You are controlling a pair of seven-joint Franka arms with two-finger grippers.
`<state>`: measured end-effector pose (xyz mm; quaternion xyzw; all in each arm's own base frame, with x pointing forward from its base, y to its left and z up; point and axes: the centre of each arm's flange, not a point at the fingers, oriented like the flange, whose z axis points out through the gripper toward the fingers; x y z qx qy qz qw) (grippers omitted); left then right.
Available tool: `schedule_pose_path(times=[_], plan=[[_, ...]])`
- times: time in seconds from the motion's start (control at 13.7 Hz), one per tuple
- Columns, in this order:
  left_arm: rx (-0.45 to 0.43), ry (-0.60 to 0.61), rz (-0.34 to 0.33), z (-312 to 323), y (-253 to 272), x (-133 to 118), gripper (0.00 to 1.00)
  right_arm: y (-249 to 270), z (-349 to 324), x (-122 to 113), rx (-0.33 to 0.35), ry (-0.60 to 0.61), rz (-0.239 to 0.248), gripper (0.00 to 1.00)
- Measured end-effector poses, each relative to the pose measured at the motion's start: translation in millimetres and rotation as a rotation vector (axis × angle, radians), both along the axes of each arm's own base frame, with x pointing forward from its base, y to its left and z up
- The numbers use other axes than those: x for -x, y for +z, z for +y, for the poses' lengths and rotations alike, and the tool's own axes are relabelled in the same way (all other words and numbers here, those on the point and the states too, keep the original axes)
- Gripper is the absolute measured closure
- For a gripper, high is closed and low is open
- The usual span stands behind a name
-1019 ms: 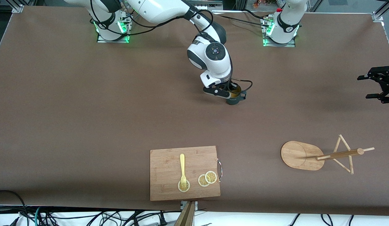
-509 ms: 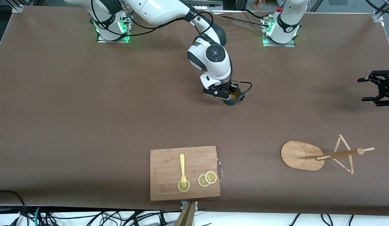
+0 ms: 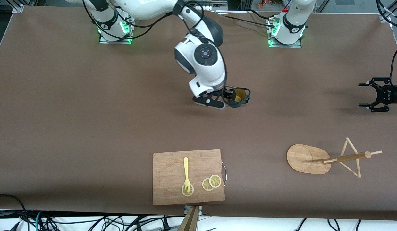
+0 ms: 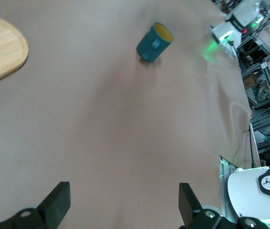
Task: Pass cup and hang on rack
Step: 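Set the mug down and open the right gripper while the left gripper approaches, then withdraw the right gripper while the left gripper reaches the mug handle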
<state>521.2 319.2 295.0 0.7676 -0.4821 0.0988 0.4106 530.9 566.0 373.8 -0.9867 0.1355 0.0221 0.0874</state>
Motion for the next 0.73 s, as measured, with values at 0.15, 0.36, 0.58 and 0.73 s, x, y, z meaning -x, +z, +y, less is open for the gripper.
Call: schedule_pose_path(times=[0.15, 0.36, 0.58, 0.73], plan=[[0.079, -0.02, -0.028, -3, -19, 14, 0.0, 15, -34, -24, 0.024, 0.076, 0.001, 0.0], [0.211, -0.029, -0.047, -25, -49, 32, 0.0, 30, -92, -62, 0.05, 0.204, 0.003, 0.0], [0.337, -0.024, -0.044, -63, -79, 46, 0.0, 59, -165, -97, 0.069, 0.289, 0.018, 0.0], [0.389, -0.052, -0.076, -92, -90, 45, 0.0, 79, -208, -111, 0.108, 0.347, 0.011, 0.0]])
